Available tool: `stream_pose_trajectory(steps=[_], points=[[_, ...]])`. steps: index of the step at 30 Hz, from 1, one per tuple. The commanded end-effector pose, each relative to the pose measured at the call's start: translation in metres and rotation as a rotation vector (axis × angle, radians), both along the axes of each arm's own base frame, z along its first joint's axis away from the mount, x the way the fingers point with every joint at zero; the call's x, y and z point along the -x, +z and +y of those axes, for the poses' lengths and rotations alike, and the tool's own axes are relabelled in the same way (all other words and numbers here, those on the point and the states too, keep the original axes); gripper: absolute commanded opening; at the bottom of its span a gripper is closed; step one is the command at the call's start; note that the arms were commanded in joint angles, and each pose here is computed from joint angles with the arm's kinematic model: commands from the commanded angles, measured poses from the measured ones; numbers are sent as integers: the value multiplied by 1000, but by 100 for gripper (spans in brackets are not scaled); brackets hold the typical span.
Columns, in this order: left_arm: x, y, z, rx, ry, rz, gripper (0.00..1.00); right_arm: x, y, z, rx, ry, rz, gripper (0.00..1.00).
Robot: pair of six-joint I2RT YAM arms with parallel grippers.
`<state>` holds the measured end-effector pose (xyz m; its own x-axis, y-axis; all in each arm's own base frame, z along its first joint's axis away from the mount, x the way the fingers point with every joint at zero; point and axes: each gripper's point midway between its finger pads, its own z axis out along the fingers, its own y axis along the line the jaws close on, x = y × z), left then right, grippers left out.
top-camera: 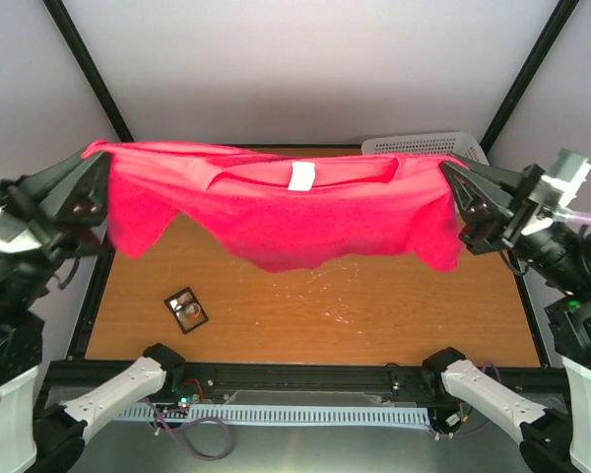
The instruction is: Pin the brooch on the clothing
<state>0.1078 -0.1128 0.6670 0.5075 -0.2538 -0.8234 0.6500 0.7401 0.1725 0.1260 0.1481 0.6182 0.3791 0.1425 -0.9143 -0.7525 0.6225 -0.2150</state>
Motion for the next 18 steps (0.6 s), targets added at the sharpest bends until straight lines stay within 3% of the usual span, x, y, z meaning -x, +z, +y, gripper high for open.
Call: stream_pose_trajectory(steps=[1,4,8,13,16,18], points=[[62,29,2,18,-172,-158,1,34,20,2,-19,118,-63,3],[73,37,3,27,-208,-204,1,52,37,-2,-52,154,-115,3],[36,35,-4,43,-149,-128,1,24,46,-10,-108,38,-92,3],[-98,4,26,215,328,135,1,-90,20,-17,-120,-301,59,3],[-180,-46,35,202,624,241,1,-164,-21,-10,-69,-468,116,3],[-233,-88,33,131,717,307,1,-213,-57,-1,-20,-551,135,3]])
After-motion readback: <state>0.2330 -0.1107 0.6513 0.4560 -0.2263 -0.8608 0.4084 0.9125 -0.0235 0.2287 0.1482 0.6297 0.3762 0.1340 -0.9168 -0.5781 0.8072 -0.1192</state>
